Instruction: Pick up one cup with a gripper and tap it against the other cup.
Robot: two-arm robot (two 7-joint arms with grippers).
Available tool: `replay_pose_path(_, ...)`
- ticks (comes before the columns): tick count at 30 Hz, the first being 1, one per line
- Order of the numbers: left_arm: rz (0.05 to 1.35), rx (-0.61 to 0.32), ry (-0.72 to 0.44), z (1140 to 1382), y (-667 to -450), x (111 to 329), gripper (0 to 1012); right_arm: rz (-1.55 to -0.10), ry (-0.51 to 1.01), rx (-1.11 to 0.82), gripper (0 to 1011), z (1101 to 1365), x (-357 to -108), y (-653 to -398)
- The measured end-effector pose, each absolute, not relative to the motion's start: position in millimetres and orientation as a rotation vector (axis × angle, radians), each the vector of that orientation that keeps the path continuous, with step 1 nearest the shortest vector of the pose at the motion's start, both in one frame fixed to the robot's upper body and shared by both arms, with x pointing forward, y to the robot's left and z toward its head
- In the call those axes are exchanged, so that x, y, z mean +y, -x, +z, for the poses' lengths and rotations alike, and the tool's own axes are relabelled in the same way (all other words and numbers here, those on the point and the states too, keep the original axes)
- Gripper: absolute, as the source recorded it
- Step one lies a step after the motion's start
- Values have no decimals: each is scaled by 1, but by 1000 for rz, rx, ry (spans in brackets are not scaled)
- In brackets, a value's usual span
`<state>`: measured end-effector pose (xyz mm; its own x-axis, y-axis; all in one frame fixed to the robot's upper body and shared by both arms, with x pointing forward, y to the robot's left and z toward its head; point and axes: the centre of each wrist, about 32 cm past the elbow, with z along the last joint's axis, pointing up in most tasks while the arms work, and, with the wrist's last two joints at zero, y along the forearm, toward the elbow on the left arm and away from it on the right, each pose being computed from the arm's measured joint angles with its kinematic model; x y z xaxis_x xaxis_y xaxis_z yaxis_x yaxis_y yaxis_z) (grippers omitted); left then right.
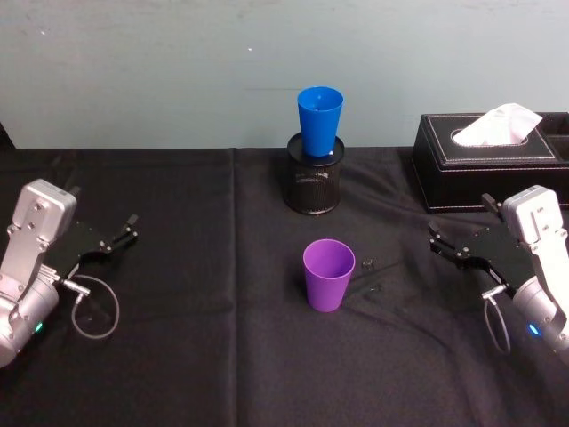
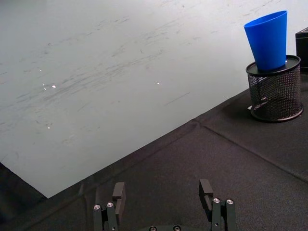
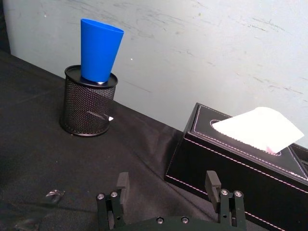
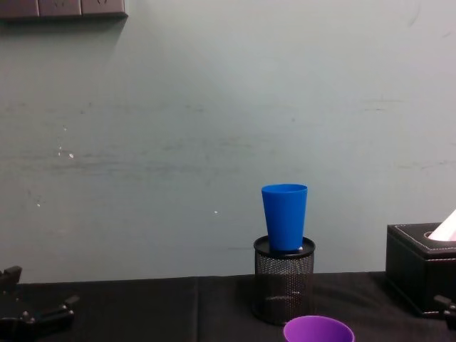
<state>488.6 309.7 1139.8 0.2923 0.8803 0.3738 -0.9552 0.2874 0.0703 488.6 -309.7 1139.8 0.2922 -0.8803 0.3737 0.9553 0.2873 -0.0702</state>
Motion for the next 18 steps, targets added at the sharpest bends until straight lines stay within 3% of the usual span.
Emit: replay_pose_path(18, 1248, -285, -304, 1140, -489, 310, 1000, -1248, 304, -285, 1003, 1140, -310, -489)
